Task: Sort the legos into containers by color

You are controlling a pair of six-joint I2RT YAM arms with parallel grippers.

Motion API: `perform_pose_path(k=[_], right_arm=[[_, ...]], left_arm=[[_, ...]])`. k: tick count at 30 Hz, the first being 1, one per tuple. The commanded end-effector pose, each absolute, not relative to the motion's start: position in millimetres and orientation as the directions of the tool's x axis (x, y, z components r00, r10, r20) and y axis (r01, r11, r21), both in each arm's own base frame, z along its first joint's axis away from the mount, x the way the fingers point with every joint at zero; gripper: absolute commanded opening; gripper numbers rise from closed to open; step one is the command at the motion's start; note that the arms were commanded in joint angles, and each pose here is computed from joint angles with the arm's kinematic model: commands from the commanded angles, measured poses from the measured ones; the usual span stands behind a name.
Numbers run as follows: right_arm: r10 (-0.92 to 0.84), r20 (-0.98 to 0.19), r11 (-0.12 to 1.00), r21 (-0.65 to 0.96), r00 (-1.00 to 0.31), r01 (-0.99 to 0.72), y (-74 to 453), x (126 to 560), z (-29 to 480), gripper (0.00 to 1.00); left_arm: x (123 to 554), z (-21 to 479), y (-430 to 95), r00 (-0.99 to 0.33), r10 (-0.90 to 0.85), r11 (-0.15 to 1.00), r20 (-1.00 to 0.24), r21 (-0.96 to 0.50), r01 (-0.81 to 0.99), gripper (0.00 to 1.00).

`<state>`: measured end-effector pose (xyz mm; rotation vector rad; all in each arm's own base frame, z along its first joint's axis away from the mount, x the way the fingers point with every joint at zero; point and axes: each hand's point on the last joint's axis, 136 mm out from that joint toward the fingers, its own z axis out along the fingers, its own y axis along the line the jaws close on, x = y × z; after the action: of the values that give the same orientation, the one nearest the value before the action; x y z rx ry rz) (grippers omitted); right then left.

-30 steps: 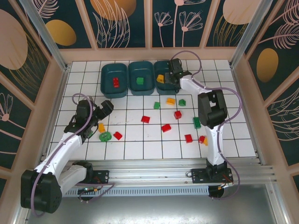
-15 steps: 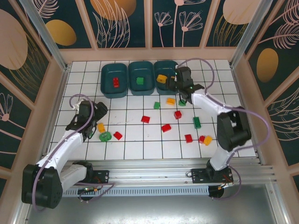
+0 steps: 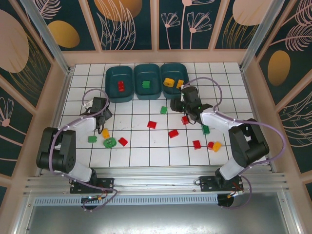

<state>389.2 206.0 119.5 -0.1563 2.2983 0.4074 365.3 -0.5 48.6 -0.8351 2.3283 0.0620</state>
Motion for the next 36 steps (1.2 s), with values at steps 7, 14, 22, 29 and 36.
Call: perform_pose_path(k=[7,14,22,29,36], right_arm=[[0.089,-0.768,0.932,0.289,-0.634,-0.219,197,378,134,0.55],[0.134,-0.797,0.938,0.293,-0.589,-0.183,183,372,134,0.52],[0.165,-0.818,0.950,0.282,-0.551,-0.133,169,370,133,0.51],[0.299,-0.813,0.944,0.329,-0.500,0.029,127,371,130,0.51],[0.393,-0.803,0.917,0.378,-0.448,0.128,92,368,129,0.52]], left_arm=[[374,23,-11,-0.651,-0.510,0.840,-0.562,-0.160,-0.519,0.61],[370,15,-14,-0.688,-0.481,0.860,-0.543,-0.141,-0.490,0.43],[365,29,-22,-0.685,-0.488,0.865,-0.541,-0.198,-0.460,0.21],[389,102,-108,-0.684,-0.421,0.901,-0.596,-0.363,-0.238,0.17],[436,172,-279,-0.728,-0.207,0.840,-0.653,-0.501,0.210,0.15]])
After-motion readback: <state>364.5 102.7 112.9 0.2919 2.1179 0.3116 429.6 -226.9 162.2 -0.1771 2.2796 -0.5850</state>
